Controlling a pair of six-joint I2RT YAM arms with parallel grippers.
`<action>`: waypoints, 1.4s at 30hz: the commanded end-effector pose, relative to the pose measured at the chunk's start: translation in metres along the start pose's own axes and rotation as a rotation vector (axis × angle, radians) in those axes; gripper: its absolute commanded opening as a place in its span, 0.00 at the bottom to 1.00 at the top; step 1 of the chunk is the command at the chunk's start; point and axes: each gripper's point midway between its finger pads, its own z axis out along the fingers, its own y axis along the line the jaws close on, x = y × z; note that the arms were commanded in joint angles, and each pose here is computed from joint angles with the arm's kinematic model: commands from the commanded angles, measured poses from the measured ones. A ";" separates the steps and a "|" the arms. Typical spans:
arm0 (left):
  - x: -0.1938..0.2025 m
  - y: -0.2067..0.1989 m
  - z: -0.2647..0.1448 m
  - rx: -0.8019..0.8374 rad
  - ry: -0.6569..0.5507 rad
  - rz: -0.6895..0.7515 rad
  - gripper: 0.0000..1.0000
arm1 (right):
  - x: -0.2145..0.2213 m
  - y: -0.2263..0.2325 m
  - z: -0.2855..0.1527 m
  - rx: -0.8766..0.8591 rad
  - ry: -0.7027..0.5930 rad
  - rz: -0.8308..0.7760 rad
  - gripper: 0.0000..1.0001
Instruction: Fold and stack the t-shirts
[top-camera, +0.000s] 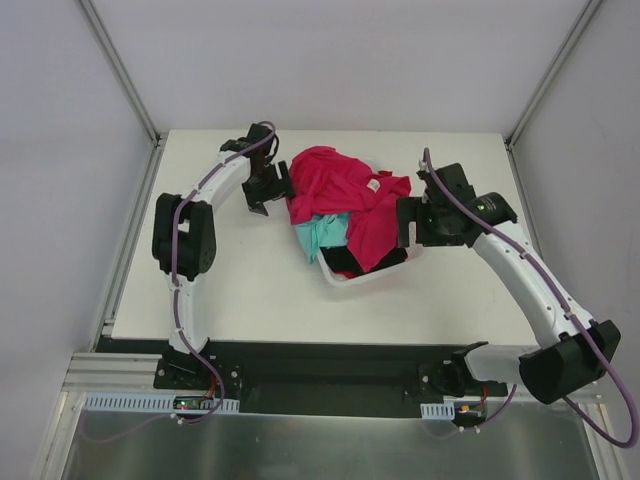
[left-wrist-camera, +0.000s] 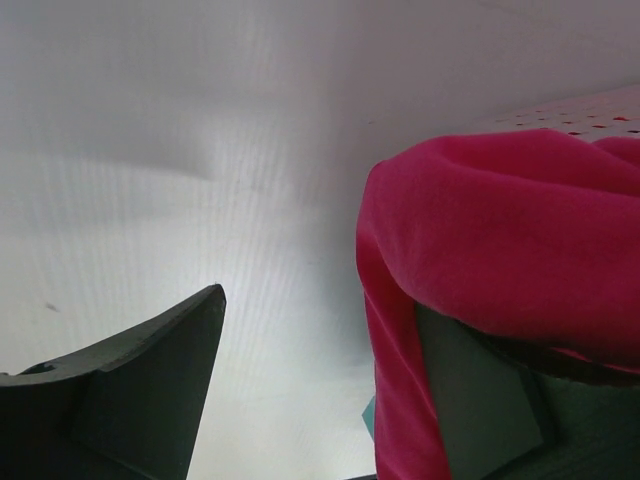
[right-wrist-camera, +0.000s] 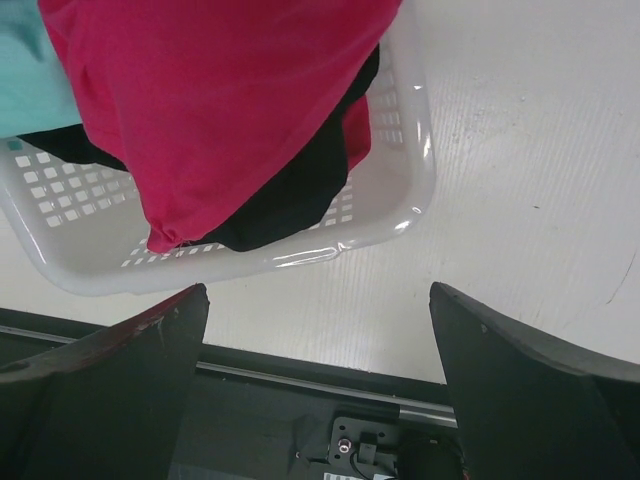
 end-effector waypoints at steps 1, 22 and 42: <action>-0.001 -0.051 -0.004 0.100 0.007 0.014 0.76 | 0.011 0.002 -0.009 -0.028 0.002 0.004 0.96; -0.064 -0.104 -0.026 0.248 -0.183 0.078 0.78 | 0.017 0.039 -0.059 -0.283 -0.060 -0.046 0.96; -0.052 0.082 -0.132 -0.289 -0.354 -0.057 0.79 | 0.028 0.148 0.009 -0.431 0.069 -0.272 0.96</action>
